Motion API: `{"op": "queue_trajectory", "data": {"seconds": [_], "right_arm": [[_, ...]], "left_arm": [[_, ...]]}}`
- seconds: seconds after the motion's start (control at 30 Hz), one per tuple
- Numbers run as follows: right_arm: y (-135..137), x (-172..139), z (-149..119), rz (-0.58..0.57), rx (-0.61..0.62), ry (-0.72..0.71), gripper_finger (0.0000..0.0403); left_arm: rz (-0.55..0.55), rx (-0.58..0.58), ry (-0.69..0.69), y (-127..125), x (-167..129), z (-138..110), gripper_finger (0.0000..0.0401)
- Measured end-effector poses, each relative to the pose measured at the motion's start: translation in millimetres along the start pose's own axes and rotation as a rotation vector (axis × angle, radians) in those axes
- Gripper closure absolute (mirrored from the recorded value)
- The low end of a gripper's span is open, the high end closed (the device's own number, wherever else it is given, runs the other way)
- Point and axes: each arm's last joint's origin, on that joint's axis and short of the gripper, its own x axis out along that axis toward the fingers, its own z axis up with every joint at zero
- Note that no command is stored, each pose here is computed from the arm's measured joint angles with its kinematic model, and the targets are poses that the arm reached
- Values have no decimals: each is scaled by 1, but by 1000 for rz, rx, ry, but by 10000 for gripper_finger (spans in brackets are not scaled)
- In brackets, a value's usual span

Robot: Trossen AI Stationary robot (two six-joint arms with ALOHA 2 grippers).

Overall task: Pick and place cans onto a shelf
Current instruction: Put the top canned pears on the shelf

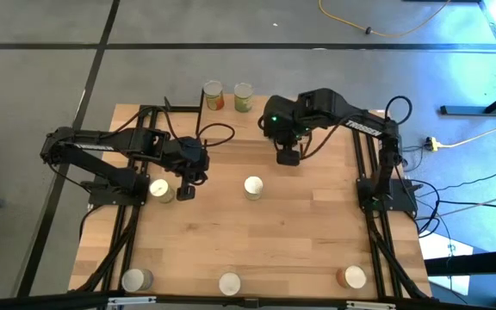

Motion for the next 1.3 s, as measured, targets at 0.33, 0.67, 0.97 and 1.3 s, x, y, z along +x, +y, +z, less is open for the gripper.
{"op": "queue_trajectory", "data": {"seconds": [0.33, 0.67, 0.97, 1.3], "right_arm": [[-15, 49, -11, 29, -29, 157, 402], [-27, 71, -9, -30, -44, 125, 402], [-54, 74, -6, -154, -39, 60, 402], [-87, 74, -7, -289, -23, 20, 402]], "left_arm": [[20, -25, 0, 1, 0, 0, 401], [46, -53, -4, 1, 0, 0, 401], [46, -95, -4, 1, 0, 0, 401], [46, -102, -5, 1, 0, 0, 401]]}}
